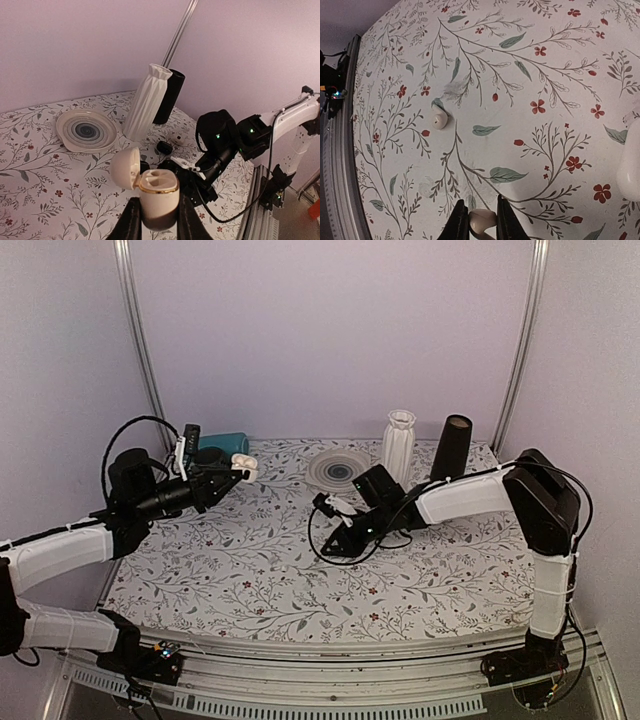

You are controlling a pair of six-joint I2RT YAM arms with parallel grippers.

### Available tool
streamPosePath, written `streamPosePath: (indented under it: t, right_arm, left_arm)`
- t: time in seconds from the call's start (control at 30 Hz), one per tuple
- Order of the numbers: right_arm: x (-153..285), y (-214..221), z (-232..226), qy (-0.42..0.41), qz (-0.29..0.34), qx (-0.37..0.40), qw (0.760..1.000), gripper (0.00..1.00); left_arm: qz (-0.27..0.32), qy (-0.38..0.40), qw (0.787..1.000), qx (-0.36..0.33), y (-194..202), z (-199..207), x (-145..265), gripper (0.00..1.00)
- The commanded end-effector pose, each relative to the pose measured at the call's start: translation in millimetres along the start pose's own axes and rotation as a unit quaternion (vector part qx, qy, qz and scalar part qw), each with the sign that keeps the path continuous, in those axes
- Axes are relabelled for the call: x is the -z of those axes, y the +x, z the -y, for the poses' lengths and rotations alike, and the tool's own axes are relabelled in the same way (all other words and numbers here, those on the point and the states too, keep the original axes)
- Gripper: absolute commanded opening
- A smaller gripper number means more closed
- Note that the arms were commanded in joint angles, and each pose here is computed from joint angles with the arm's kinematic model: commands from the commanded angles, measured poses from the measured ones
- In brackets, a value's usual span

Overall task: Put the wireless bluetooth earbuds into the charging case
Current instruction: Pick up the right earbud from the center of the board.

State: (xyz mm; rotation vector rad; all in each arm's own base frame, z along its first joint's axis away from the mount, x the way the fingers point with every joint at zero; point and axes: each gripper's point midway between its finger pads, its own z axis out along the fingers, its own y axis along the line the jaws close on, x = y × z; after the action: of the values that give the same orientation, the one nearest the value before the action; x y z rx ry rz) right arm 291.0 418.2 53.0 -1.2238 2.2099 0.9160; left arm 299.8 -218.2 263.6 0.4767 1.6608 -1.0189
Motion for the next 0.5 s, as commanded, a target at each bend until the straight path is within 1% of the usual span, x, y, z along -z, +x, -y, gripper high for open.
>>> streamPosePath:
  t: [0.0, 0.17, 0.3, 0.47]
  right_arm:
    - [36, -45, -26, -0.072, 0.074, -0.032, 0.994, 0.10]
    - [59, -67, -38, -0.091, 0.106, -0.034, 0.990, 0.10]
    - [81, -88, -48, -0.102, 0.136, -0.035, 0.985, 0.10]
    - [110, -113, -61, -0.101, 0.176, -0.030, 0.979, 0.11]
  left_arm:
    - [0.018, 0.021, 0.998, -0.051, -11, 19, -11, 0.00]
    - [0.027, 0.026, 0.997, -0.068, -5, 24, -18, 0.00]
    - [0.045, 0.035, 0.993, -0.107, -2, 37, -22, 0.00]
    - [0.071, 0.045, 0.987, -0.136, -5, 46, -24, 0.00]
